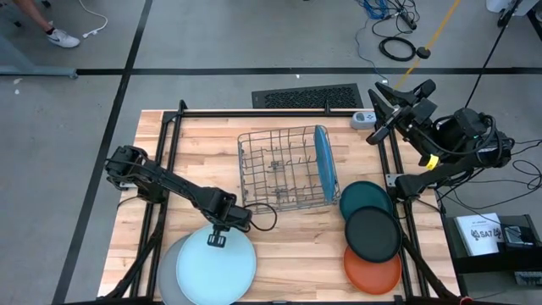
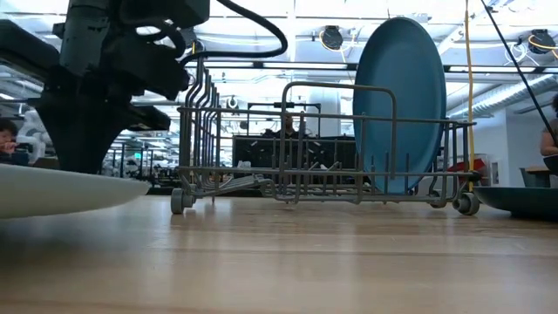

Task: Sort dishes
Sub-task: Put the light blue plate into the dish rack

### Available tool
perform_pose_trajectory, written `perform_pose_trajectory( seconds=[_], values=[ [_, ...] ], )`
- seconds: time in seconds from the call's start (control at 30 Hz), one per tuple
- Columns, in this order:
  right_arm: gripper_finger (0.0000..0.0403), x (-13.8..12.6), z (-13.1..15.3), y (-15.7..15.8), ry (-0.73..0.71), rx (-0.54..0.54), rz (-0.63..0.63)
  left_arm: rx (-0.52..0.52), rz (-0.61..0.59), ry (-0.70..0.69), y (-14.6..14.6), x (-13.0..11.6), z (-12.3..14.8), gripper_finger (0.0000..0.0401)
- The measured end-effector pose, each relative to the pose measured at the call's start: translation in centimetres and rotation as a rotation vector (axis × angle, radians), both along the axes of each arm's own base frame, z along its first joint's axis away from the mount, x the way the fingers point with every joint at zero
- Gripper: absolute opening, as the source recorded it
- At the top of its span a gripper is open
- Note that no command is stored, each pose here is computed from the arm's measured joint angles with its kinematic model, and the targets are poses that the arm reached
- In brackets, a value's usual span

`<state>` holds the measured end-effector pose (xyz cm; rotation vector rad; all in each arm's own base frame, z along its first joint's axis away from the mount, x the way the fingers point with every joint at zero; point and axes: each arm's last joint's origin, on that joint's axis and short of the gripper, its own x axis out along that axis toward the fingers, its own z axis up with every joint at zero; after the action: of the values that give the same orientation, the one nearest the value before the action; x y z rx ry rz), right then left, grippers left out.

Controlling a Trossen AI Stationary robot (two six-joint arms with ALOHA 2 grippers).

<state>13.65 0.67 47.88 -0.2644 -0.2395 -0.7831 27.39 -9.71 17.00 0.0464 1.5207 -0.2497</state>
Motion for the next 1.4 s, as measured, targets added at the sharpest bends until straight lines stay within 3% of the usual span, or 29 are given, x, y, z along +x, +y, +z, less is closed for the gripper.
perform_pose_trajectory(
  seconds=[0.37, 0.77, 1.1, 1.4],
  values=[
    [0.0098, 0.0, 0.0, 0.0, 0.000, 0.000, 0.000, 0.074, -0.032, -0.006, -0.1, 1.0, 3.5, 0.0000],
    [0.0098, 0.0, 0.0, 0.0, 0.002, -0.001, 0.000, 0.209, -0.061, -0.062, -0.6, 1.8, 11.4, 0.0000],
    [0.0098, 0.0, -0.1, 0.0, 0.007, -0.002, 0.000, 0.271, -0.088, -0.236, -2.2, 1.0, 18.9, 0.0000],
    [0.0098, 0.0, -0.1, 0.0, 0.008, -0.002, 0.000, 0.348, -0.107, -0.413, -2.9, 0.2, 22.9, 0.0000]
  ],
)
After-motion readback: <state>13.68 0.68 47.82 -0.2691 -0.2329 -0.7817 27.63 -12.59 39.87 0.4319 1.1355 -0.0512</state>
